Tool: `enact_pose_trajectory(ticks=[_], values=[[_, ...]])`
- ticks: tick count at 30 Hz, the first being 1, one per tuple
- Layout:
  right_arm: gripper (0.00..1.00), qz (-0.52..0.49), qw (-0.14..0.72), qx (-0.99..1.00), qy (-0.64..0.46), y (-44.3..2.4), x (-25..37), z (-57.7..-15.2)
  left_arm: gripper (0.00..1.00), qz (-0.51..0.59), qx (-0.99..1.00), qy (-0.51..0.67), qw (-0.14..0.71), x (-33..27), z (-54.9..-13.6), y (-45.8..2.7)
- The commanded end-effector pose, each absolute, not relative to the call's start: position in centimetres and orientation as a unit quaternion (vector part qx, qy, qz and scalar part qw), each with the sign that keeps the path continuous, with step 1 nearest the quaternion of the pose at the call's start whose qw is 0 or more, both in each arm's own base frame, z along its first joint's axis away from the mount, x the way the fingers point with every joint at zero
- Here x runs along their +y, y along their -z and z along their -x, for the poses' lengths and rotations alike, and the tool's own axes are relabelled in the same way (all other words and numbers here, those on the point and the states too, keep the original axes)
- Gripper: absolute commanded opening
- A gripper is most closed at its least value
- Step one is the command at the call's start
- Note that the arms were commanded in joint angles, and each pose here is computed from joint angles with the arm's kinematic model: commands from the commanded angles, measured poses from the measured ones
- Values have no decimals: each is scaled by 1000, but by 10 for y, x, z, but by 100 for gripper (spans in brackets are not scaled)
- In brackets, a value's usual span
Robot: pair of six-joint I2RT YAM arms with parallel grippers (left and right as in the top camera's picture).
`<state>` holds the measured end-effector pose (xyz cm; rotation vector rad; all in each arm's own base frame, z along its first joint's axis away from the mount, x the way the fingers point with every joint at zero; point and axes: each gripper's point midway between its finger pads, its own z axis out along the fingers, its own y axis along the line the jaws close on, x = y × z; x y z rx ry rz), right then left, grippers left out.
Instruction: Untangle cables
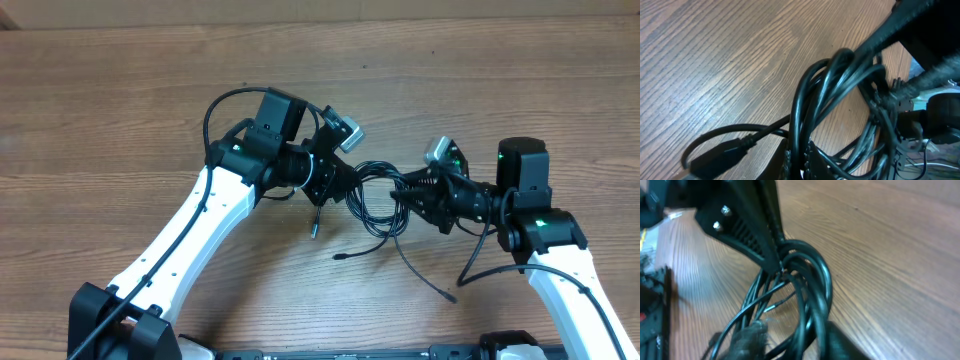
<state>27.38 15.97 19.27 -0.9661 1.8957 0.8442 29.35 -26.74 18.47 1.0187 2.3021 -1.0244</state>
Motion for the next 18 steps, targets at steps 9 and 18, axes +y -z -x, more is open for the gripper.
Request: enact_pose_trajectory(ticks=[9, 18], values=[[4, 386, 424, 750, -328, -202, 159, -279, 4, -383, 807, 384, 232, -274, -292, -205], [4, 311, 411, 797, -316, -197, 148, -293, 4, -290, 871, 329, 222, -258, -312, -190]])
